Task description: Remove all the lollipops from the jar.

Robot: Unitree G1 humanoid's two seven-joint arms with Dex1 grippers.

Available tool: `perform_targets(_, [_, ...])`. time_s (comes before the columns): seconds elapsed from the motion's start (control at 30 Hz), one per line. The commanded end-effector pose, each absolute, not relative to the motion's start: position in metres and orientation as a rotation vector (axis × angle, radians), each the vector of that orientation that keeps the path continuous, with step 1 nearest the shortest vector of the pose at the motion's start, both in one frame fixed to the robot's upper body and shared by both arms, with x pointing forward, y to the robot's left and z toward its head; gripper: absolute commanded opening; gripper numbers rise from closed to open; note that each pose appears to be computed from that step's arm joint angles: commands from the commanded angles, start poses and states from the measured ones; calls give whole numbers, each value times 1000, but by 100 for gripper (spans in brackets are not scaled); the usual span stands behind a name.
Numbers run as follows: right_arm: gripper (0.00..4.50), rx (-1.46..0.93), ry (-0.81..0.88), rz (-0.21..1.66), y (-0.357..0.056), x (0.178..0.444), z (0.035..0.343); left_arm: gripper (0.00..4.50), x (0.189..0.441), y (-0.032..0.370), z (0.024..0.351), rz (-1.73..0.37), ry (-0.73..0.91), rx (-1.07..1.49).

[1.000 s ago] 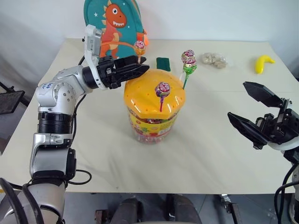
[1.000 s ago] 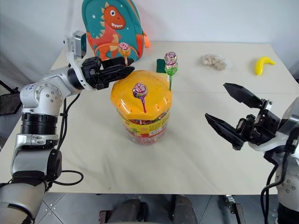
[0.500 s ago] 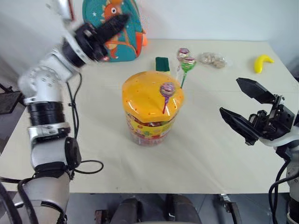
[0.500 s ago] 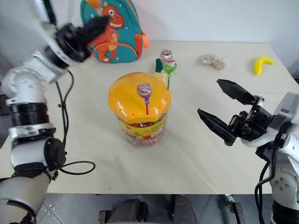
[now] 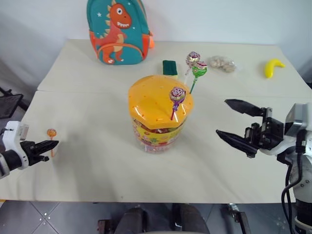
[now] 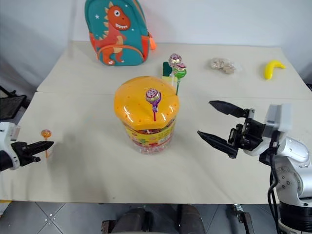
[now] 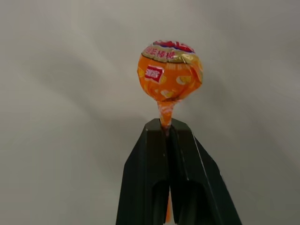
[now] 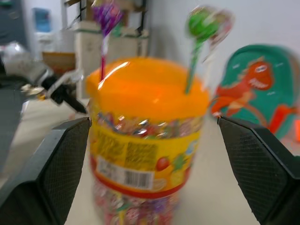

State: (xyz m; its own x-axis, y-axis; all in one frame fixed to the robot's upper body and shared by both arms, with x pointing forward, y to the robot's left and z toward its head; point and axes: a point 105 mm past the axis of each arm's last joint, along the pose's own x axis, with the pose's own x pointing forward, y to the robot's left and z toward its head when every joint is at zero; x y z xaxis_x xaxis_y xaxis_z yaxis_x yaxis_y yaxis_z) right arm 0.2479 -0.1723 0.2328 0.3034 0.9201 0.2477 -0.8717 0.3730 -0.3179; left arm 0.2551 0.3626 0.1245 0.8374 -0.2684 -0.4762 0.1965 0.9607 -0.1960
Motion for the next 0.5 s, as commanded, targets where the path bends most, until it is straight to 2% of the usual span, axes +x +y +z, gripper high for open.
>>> perform_targets(0.03, [450, -185, -405, 1221, -175, 249, 231, 2, 245, 350, 120, -276, 542, -160])
perform_targets(0.13, [450, -181, -386, 1233, -174, 250, 231, 2, 242, 346, 114, -266, 556, -175])
perform_targets(0.27, [450, -183, -370, 1276, -175, 244, 232, 108, 242, 339, 110, -298, 550, -186])
perform_targets(0.4, [450, -189, -368, 1315, -178, 232, 238, 219, 246, 339, 118, -342, 464, -146])
perform_targets(0.47, [450, -185, -382, 1346, -175, 225, 246, 281, 241, 336, 133, -440, 398, -177])
perform_targets(0.5, [450, -178, -390, 1360, -171, 222, 251, 311, 232, 330, 144, -566, 341, -126])
